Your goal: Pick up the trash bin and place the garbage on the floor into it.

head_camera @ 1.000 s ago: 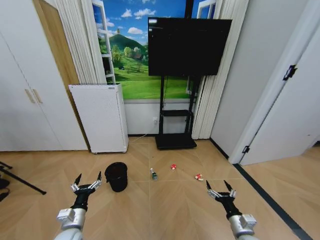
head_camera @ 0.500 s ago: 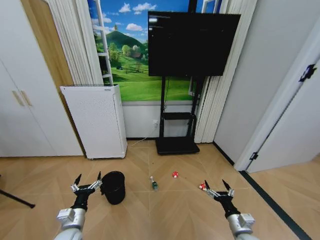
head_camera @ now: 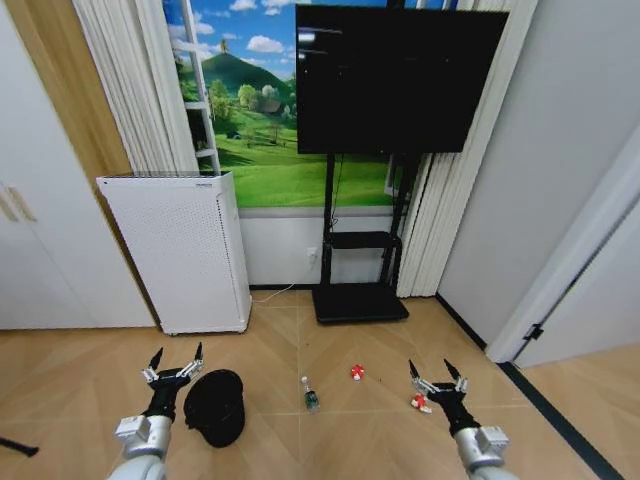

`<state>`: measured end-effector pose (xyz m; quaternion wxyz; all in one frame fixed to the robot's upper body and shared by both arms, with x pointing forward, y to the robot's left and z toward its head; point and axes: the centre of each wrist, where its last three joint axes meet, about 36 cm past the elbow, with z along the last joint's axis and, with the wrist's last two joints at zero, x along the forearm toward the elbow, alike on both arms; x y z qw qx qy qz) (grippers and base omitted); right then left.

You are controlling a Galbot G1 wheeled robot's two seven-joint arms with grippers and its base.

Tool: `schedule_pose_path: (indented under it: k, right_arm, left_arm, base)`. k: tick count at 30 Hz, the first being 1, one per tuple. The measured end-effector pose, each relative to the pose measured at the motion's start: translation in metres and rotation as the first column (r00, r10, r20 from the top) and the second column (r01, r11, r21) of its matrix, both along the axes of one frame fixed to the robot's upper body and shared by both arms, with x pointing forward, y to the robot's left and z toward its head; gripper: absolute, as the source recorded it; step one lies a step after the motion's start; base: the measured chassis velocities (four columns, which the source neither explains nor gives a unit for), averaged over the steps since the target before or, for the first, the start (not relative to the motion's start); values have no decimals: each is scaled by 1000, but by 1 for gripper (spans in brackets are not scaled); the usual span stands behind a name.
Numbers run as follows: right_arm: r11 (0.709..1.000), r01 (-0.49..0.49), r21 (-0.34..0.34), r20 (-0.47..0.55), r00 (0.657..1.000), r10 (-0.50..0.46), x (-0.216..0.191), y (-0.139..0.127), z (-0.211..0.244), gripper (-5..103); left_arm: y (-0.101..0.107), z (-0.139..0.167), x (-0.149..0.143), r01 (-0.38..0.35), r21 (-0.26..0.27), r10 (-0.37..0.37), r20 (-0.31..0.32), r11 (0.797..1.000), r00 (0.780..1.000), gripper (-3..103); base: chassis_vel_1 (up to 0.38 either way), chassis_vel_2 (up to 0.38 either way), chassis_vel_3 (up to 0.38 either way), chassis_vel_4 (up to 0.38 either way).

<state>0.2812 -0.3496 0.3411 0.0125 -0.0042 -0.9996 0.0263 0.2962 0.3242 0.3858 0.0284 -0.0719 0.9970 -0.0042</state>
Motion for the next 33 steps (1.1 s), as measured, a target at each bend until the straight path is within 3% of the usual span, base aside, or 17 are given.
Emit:
schedule_pose_path:
  k: [21, 33]
  right_arm:
    - [1000, 11, 3, 23, 1000, -11, -1, 3, -1, 100]
    - [999, 31, 9, 44, 999, -32, 3, 10, 0, 100]
  left_arm:
    - [0, 0, -1, -8, 10, 8, 1, 1000, 1000, 100]
    - [-1, 0, 0, -13, 9, 13, 6, 1000, 1000, 100]
  base:
    - [-216, 218, 228, -223]
    - [-32, 29, 16, -24]
